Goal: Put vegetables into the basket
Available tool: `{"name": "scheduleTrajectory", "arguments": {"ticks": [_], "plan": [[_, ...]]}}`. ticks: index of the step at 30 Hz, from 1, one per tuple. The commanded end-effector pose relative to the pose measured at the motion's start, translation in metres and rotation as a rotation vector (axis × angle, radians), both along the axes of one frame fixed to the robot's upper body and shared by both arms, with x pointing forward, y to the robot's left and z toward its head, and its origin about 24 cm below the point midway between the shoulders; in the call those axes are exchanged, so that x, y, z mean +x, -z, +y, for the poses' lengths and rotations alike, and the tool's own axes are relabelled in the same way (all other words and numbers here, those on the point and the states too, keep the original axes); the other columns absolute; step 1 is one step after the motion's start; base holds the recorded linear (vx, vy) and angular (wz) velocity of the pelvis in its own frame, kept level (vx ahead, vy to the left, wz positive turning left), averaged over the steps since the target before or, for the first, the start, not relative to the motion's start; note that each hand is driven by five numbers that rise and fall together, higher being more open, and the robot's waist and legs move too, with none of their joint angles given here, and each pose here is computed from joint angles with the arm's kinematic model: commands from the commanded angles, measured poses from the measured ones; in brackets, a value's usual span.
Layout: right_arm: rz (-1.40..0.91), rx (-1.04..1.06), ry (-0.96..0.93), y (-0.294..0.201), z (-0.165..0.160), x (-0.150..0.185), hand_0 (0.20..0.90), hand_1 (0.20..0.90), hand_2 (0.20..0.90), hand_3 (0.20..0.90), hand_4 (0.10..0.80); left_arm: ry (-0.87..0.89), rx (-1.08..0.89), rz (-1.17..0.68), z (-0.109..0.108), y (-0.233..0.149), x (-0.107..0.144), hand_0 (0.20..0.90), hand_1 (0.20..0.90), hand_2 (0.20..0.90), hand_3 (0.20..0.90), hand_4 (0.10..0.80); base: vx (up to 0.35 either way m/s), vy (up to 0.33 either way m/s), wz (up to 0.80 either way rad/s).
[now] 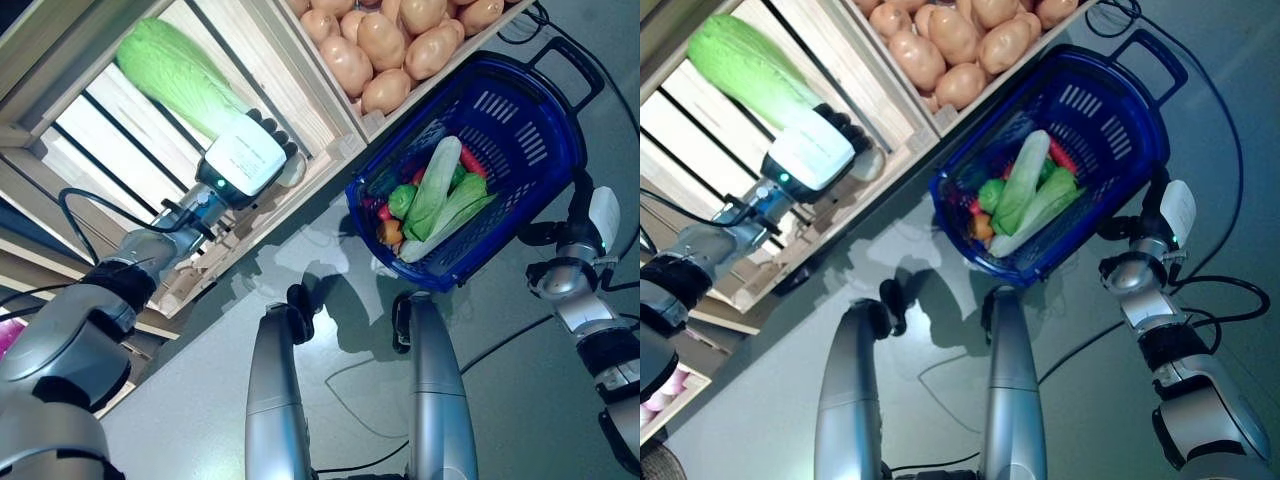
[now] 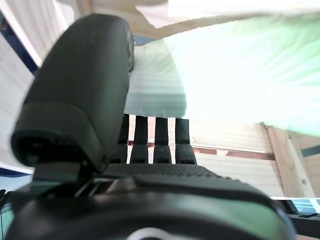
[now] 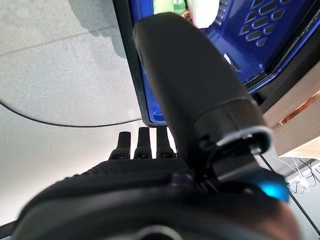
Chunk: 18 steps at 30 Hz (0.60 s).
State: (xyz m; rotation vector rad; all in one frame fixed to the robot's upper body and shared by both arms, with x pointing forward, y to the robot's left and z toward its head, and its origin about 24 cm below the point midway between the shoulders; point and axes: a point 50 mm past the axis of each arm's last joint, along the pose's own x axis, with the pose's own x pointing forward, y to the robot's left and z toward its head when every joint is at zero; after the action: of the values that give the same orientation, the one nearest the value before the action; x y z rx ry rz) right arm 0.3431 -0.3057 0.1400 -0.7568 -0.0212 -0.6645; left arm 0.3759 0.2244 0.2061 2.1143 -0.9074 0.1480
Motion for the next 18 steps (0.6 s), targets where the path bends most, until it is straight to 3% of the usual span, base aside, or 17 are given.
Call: {"name": "scheduleTrajectory", "arguments": {"ticks": [1, 9, 18], "plan": [[-0.154, -0.024, 0.03, -0.036, -0.009, -0.001, 0.9, 0.9, 0.9, 0.9, 0.8, -0.046, -0.033, -0.186, 0.008, -0.051, 0.003, 0.3, 0.3, 0.3, 0.3, 0.4, 0.0, 0.0, 0.0], [-0.161, -0.017, 0.024, -0.036, -0.006, 0.0, 0.9, 0.9, 0.9, 0.9, 0.8, -0.041, -0.076, -0.262, 0.014, -0.057, -0.001, 0.3, 0.3, 0.3, 0.3, 0.4, 0.0, 0.0, 0.0], [-0.155, 0.047, 0.004, -0.022, 0.001, -0.003, 0.9, 0.9, 0.9, 0.9, 0.8, 0.184, -0.13, -0.374, 0.004, -0.069, -0.019, 0.3, 0.3, 0.3, 0.3, 0.4, -0.018, -0.017, 0.01]]}}
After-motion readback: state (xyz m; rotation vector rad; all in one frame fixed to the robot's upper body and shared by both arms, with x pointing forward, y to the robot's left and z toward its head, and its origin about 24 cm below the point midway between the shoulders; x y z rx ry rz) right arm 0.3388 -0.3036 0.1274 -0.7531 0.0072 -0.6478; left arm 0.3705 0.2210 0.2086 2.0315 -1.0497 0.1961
